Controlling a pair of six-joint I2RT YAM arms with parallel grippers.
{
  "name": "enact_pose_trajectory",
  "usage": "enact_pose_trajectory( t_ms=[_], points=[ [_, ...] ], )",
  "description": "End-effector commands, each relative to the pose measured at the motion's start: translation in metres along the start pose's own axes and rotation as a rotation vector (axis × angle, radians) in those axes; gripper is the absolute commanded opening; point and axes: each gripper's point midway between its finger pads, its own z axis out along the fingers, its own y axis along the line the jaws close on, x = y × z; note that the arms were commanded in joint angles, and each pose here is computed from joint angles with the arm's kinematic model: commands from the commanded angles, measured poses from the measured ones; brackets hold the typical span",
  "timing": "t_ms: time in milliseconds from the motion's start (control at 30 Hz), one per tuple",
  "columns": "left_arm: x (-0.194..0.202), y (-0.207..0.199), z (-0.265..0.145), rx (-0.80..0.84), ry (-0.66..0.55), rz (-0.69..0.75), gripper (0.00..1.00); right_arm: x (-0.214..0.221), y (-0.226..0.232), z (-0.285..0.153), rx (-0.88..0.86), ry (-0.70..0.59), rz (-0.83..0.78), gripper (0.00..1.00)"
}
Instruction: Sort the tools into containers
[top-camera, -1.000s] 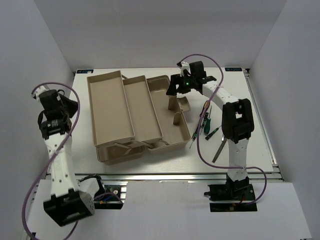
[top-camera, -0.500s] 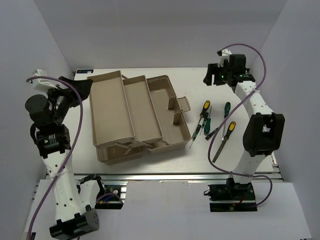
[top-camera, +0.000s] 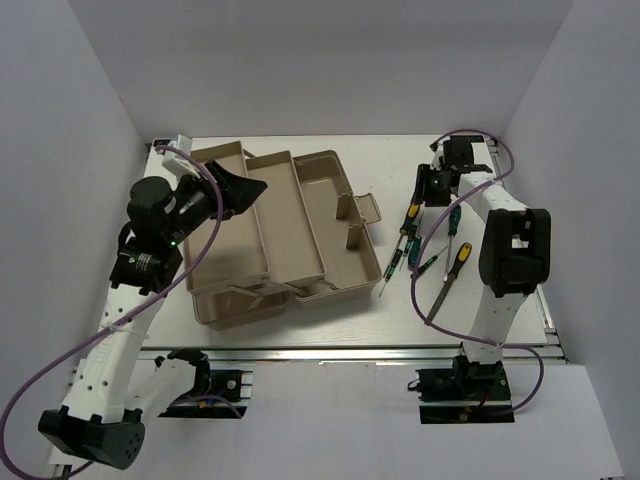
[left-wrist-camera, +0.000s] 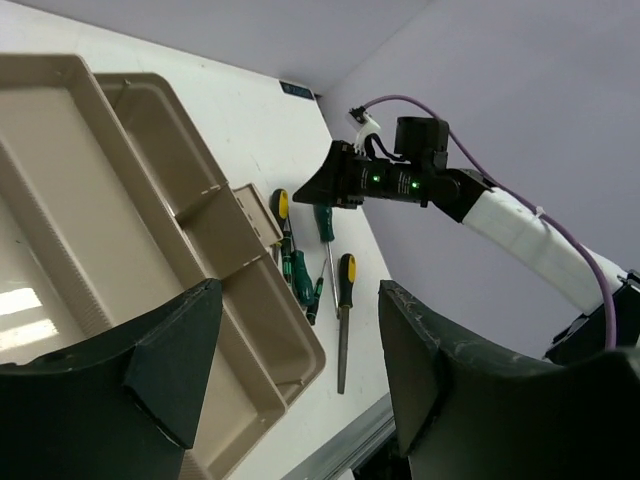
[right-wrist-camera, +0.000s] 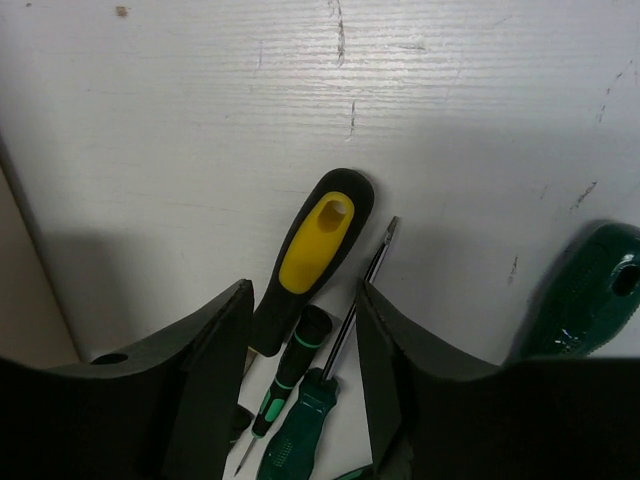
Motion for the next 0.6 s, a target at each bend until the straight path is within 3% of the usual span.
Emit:
enact_pose_trajectory(
  t_ms=[0, 567],
  points=[
    [-0.002, 0.001, 0.01, -0.049, -0.04, 0.024, 0.74, 0.0, -0.001, 0.013, 0.013, 0.002, 0.038, 0.52],
    [0.018, 0.002, 0.024, -0.082, 0.015, 0.004, 0.75, 0.021, 0.016, 0.061, 0.113, 0.061, 0.086, 0.54]
  ],
)
